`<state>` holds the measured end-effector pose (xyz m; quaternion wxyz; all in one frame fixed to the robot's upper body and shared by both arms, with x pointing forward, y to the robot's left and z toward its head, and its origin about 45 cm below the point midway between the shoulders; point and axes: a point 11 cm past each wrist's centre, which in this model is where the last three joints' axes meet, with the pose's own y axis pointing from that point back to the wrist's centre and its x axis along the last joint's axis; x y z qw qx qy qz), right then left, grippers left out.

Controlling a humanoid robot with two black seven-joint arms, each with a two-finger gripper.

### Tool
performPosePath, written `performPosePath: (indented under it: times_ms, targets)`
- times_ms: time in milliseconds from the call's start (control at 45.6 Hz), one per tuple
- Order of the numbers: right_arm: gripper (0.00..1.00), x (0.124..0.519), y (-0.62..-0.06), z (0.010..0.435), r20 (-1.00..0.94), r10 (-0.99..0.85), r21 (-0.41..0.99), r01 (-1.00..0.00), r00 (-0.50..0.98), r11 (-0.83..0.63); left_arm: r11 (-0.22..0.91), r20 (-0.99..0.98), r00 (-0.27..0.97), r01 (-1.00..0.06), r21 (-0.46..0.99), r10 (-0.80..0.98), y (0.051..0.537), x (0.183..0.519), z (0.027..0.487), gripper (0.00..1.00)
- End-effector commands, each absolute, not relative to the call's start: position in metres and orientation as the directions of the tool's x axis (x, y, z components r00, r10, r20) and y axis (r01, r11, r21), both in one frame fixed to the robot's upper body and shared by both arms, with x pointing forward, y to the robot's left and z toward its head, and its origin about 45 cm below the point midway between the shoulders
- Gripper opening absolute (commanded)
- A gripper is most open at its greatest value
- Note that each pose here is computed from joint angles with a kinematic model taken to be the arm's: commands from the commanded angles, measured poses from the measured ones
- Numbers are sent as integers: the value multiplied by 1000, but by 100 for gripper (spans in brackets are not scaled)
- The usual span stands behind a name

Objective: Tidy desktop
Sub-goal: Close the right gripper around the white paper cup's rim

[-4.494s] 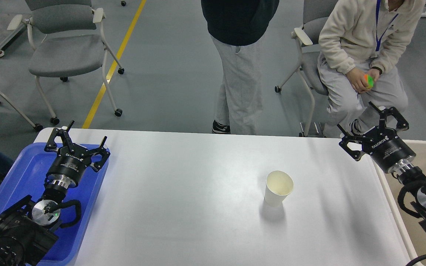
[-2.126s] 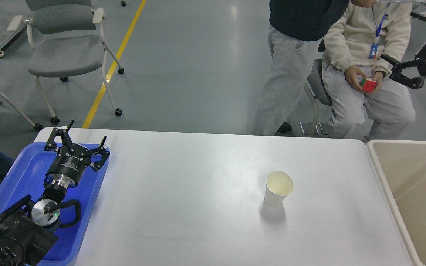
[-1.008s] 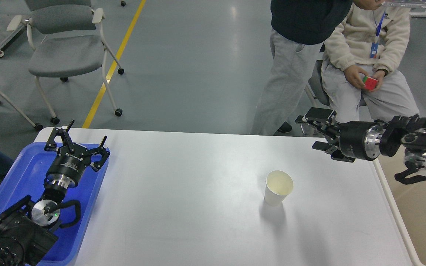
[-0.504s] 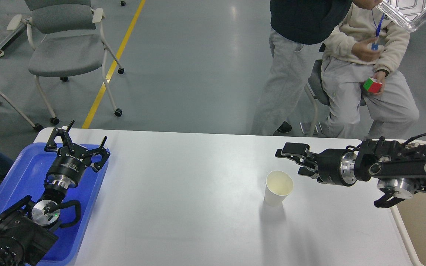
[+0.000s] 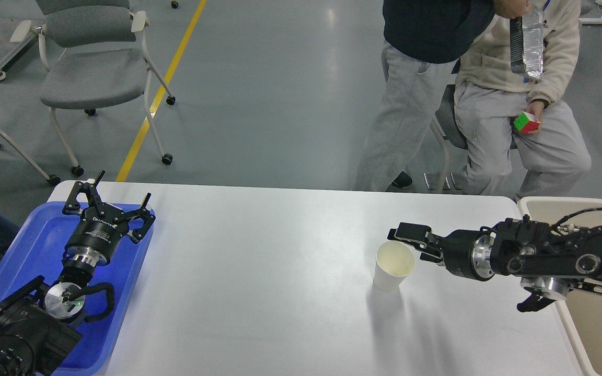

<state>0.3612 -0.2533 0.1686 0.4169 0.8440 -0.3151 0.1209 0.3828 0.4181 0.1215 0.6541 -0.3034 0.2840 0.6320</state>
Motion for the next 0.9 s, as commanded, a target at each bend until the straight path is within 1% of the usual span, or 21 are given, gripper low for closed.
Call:
performPosePath:
  times_ms: [0, 219, 438, 877]
  targets:
    - [99, 360, -254, 150, 485, -421, 616, -641, 766, -458, 17, -755, 40, -999, -38, 654, 418, 383, 121, 100]
    - [98, 361, -253, 144, 517, -381, 606, -642, 767, -470, 17, -755, 40, -999, -38, 654, 418, 383, 121, 100]
    - [98, 367, -271, 138, 560, -349, 616, -660, 751, -431, 17, -755, 40, -999, -38, 654, 418, 383, 121, 100]
    - [98, 361, -262, 126, 540, -350, 630, -643, 765, -435, 17, -755, 40, -999, -38, 654, 418, 383, 121, 100]
